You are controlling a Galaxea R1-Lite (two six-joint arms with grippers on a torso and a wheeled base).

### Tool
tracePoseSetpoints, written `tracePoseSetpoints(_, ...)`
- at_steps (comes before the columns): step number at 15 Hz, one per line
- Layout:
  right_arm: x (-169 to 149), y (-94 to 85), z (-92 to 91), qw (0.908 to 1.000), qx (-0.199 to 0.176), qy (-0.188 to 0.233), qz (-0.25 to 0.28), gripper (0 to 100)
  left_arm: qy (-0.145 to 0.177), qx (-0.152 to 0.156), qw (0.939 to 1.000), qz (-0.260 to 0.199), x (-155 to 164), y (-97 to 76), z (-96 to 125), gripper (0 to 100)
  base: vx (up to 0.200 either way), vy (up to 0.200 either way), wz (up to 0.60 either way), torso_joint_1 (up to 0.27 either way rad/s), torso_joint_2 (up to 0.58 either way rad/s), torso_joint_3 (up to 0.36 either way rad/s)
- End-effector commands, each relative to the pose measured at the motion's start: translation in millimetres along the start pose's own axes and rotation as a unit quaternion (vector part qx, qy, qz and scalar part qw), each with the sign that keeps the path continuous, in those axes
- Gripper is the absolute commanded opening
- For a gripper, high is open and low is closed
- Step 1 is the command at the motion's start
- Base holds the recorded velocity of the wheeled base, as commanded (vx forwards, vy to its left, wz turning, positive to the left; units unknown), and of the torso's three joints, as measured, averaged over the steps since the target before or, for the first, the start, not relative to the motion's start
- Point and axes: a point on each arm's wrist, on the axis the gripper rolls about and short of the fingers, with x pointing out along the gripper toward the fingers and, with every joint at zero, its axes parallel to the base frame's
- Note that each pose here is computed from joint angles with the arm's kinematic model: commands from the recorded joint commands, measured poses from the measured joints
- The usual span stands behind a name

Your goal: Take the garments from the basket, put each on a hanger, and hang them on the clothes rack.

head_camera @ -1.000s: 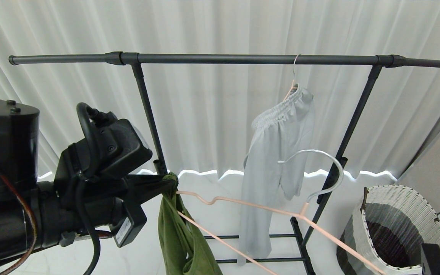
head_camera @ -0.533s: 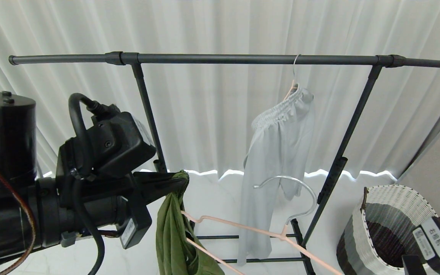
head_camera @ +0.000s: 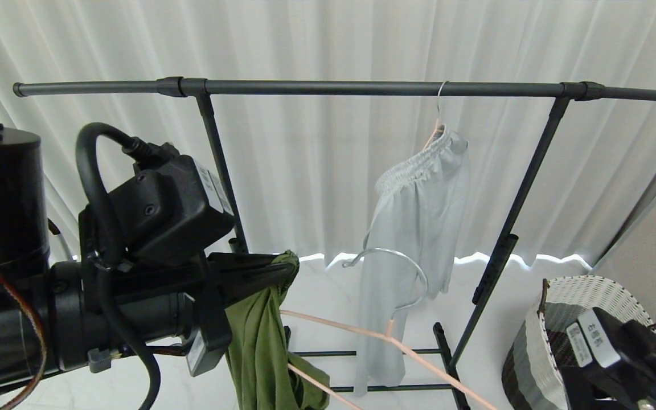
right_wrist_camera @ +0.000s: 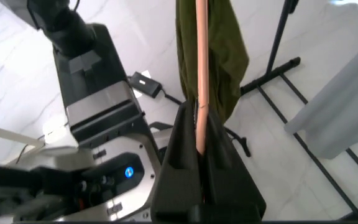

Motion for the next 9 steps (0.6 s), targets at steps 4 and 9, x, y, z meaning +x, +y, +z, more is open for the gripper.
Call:
tracePoseSetpoints(4,35.7,-8.6,-2.3,0.9998,0.006,0.018,-0.002,0,-0.013,0.0,0.9999,0.004,-1.1,2.2,8.1,0,0.0,0.0,0.0,0.0,0.0,0.0)
tracePoseSetpoints(9,34.4,-26.7,-2.5,0.9982,0.022,0.015,-0.054,0,0.013,-0.014,0.9966,0.08,-7.8,18.8,5.3,0,0.0,0.0,0.0,0.0,0.0,0.0)
